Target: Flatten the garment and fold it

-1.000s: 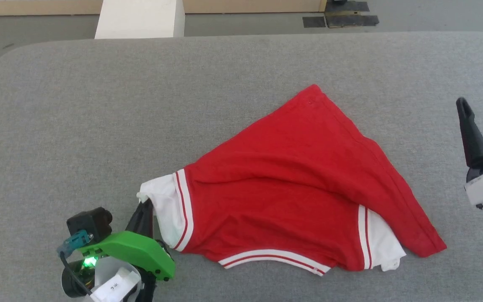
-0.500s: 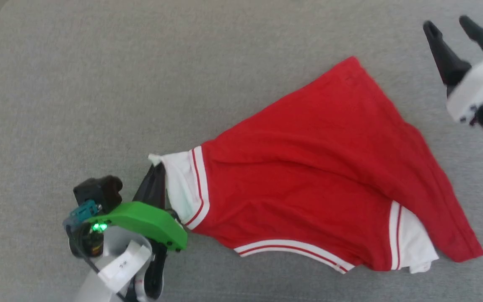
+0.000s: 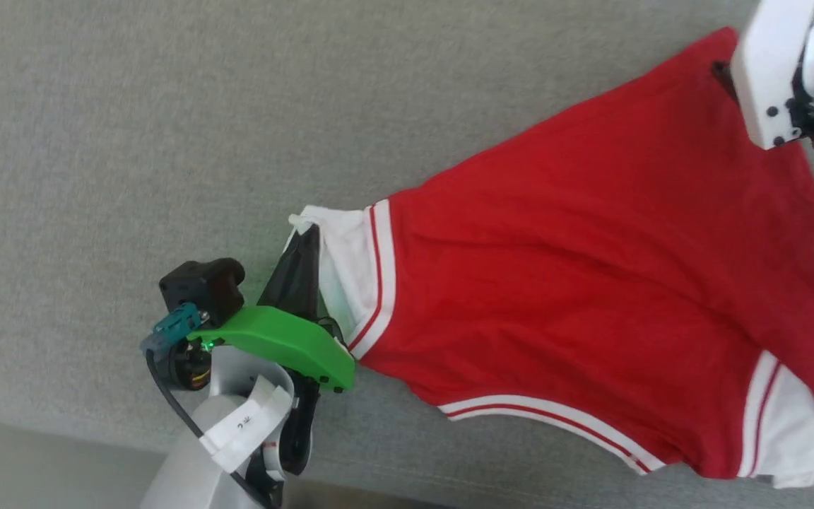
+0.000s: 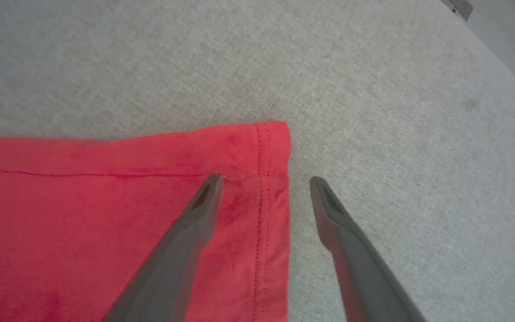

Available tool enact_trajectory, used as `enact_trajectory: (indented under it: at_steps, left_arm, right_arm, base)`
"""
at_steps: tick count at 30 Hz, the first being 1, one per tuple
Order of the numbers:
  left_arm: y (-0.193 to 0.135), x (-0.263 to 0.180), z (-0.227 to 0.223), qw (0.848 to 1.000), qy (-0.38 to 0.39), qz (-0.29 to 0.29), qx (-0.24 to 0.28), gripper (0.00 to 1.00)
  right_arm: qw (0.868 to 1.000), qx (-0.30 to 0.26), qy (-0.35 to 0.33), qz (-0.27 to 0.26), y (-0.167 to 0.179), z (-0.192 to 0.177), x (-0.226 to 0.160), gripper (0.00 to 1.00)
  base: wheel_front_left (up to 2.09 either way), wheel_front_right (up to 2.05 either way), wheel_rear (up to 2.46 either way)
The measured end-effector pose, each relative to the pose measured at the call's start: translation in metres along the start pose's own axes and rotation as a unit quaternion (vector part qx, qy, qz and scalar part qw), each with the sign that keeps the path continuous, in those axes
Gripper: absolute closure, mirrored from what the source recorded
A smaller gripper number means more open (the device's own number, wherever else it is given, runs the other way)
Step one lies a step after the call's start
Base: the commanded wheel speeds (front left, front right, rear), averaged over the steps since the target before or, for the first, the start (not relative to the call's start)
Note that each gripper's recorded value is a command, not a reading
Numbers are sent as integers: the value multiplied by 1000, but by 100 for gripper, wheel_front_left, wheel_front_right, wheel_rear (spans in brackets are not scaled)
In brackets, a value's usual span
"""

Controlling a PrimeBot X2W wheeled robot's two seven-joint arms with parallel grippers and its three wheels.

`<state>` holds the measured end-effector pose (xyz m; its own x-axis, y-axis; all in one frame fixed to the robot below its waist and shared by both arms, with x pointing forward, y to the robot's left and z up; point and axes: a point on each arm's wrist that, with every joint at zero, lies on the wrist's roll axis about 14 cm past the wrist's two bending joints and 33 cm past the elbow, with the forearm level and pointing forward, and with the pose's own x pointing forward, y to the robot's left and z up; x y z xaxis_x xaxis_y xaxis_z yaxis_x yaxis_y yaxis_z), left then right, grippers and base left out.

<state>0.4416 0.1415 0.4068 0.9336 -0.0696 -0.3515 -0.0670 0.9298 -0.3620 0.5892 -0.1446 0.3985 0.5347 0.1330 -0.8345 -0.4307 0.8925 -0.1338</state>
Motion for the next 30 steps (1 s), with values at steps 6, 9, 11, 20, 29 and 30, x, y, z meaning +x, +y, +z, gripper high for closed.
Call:
enact_trajectory:
  at_steps: [6, 9, 11, 20, 29, 30]
  left_arm:
    - [12, 5, -12, 1000, 13, 17, -1, 100]
    - [16, 6, -13, 1000, 12, 22, 0, 100]
    - [16, 6, -13, 1000, 11, 22, 0, 100]
    - [12, 3, -3, 1000, -1, 16, 6, 100]
    - [4, -17, 16, 1000, -18, 3, 5, 100]
    - [3, -20, 17, 1000, -17, 1, 4, 100]
  right_arm:
    - [997, -40, 70, 12, 15, -15, 25, 0]
    - [996, -37, 81, 25, 19, -16, 28, 0]
    - [996, -31, 82, 29, 18, -16, 28, 80]
    - [998, 36, 16, 40, 9, -10, 8, 100]
    - [978, 146, -140, 49, -10, 0, -62, 100]
    - [977, 152, -144, 45, -12, -7, -69, 100]
  base:
    - [0, 0, 0]
    - [0, 0, 0]
    - [0, 0, 0]
    - [0, 0, 0]
    - [0, 0, 0]
    - [0, 0, 0]
